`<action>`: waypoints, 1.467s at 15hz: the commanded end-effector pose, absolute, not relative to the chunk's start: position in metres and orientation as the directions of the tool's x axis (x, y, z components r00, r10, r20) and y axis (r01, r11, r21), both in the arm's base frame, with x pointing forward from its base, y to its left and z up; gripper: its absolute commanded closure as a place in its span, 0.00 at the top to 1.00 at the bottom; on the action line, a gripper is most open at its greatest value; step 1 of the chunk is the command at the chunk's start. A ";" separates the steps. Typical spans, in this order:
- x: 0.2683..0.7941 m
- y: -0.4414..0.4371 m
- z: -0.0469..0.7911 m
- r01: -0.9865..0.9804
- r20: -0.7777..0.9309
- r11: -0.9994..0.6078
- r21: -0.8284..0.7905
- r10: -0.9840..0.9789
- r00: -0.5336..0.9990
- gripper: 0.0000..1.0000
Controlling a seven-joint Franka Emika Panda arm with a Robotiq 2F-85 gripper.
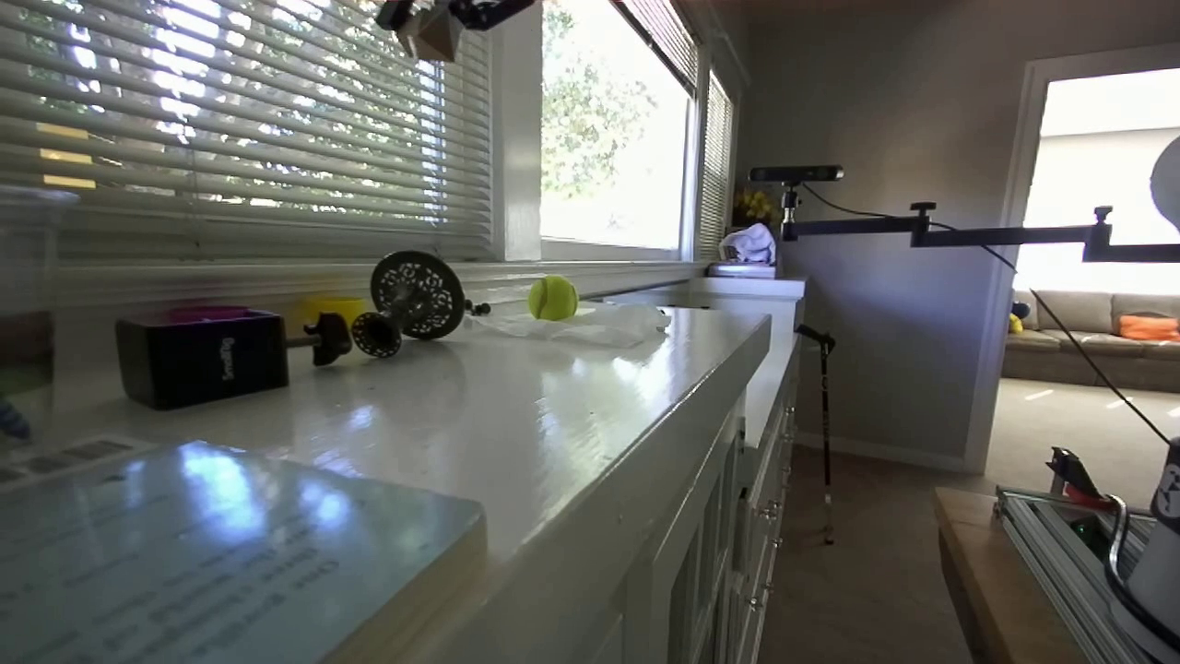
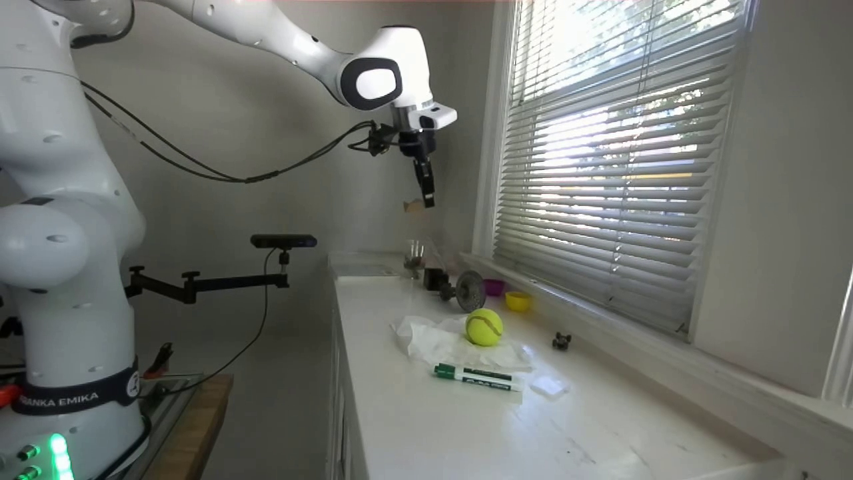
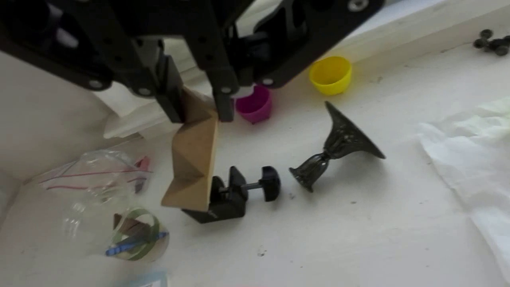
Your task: Pick up the block, and then put it in the cup
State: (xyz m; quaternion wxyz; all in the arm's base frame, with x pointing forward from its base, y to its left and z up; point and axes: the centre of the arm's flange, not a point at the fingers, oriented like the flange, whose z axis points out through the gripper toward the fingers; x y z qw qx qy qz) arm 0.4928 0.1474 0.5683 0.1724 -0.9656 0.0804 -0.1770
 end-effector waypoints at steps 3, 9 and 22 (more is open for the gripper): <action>0.499 0.263 0.578 0.128 0.398 -0.924 -0.360 -0.028 0.917 0.06; 0.541 0.306 0.548 0.168 0.413 -0.936 -0.310 0.027 0.911 0.06; 0.555 0.367 0.502 0.300 0.408 -0.930 -0.214 0.194 0.892 0.06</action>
